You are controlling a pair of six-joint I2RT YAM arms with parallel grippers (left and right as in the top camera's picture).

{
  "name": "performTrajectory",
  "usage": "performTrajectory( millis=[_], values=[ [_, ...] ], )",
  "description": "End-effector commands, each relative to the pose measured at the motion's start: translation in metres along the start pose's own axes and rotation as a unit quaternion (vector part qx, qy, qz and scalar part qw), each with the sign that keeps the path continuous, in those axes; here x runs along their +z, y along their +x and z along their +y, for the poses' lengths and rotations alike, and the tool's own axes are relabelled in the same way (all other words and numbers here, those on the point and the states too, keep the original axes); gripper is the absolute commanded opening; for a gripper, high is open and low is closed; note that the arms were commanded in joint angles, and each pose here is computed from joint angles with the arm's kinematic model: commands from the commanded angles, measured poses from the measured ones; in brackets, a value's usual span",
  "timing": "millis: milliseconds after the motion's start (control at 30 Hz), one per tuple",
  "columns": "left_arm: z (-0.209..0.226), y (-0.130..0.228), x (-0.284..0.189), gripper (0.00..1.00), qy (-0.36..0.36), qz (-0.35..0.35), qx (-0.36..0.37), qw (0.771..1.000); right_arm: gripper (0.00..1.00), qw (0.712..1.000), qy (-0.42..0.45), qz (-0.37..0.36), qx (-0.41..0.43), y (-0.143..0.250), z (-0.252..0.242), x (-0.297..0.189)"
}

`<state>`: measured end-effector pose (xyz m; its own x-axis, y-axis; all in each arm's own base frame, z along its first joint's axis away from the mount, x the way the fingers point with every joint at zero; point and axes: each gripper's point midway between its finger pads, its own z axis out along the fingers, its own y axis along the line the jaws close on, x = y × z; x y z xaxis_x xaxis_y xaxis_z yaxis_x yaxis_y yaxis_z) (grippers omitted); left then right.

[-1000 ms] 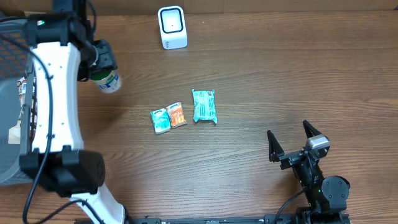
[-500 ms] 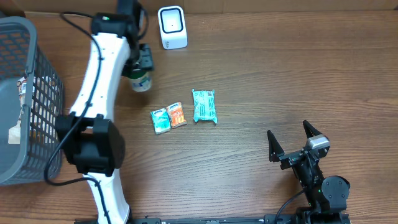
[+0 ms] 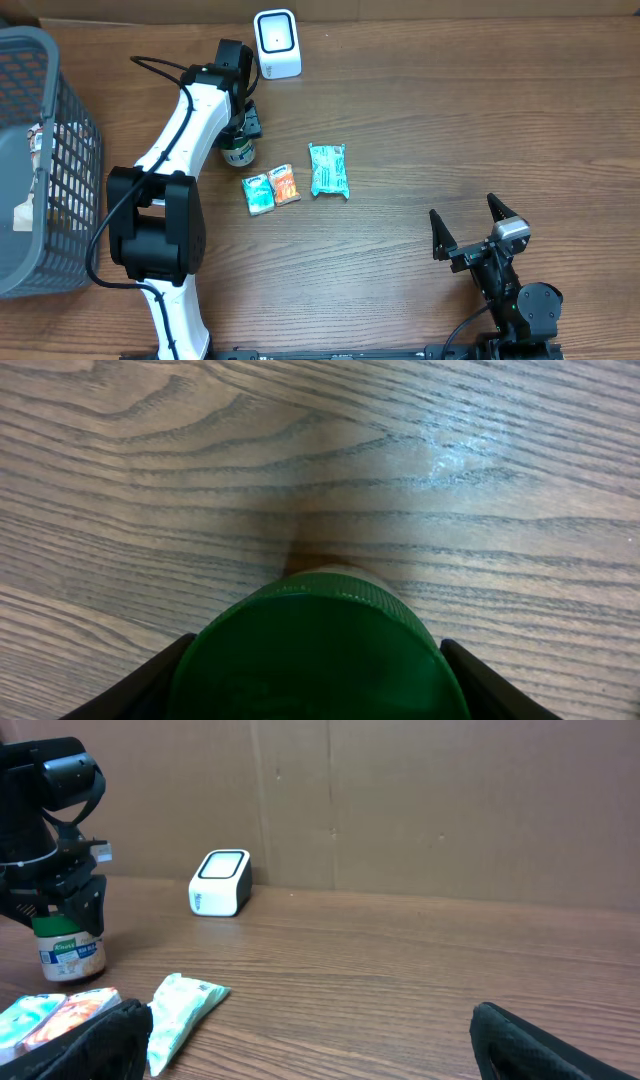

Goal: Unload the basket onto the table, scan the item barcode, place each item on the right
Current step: 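Lift the jar out and set it on the table behind the Kleenex packs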

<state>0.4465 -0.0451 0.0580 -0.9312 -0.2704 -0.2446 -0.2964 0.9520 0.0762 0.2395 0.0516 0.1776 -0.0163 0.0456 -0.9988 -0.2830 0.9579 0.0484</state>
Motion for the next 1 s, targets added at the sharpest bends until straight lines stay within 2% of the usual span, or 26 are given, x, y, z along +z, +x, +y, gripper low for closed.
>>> performTrajectory(
  millis=[0, 167, 300, 467, 700, 867, 967],
  values=[
    [0.009, 0.018, 0.019, 0.64, -0.027, 0.028, -0.007, 0.999, 1.00, 1.000, 0.004, -0.002, -0.001, 0.002, -0.001, 0.000],
    [0.008, 0.026, 0.017, 0.86, -0.024, 0.044, -0.003, 0.999, 1.00, 1.000, 0.004, -0.002, -0.001, 0.002, -0.001, 0.000],
    [0.008, 0.025, 0.003, 0.89, -0.017, 0.040, -0.002, 0.999, 1.00, 1.000, 0.004, -0.002, -0.001, 0.002, -0.001, 0.000],
    [0.006, 0.005, -0.053, 0.99, 0.027, -0.023, -0.006, 0.999, 1.00, 1.000, 0.004, -0.002, -0.001, 0.002, -0.001, 0.000],
    [0.019, -0.012, -0.171, 1.00, 0.108, -0.140, 0.014, 0.984, 1.00, 1.000, 0.004, -0.002, -0.001, 0.002, -0.001, 0.000],
    [0.065, -0.009, -0.239, 1.00, 0.110, -0.210, -0.002, 0.971, 1.00, 1.000, 0.004, -0.002, -0.001, 0.002, -0.001, 0.000],
    [0.108, -0.007, -0.266, 0.99, 0.096, -0.245, -0.046, 0.964, 1.00, 1.000, 0.004, -0.002, -0.001, 0.002, -0.001, 0.000]
  ],
)
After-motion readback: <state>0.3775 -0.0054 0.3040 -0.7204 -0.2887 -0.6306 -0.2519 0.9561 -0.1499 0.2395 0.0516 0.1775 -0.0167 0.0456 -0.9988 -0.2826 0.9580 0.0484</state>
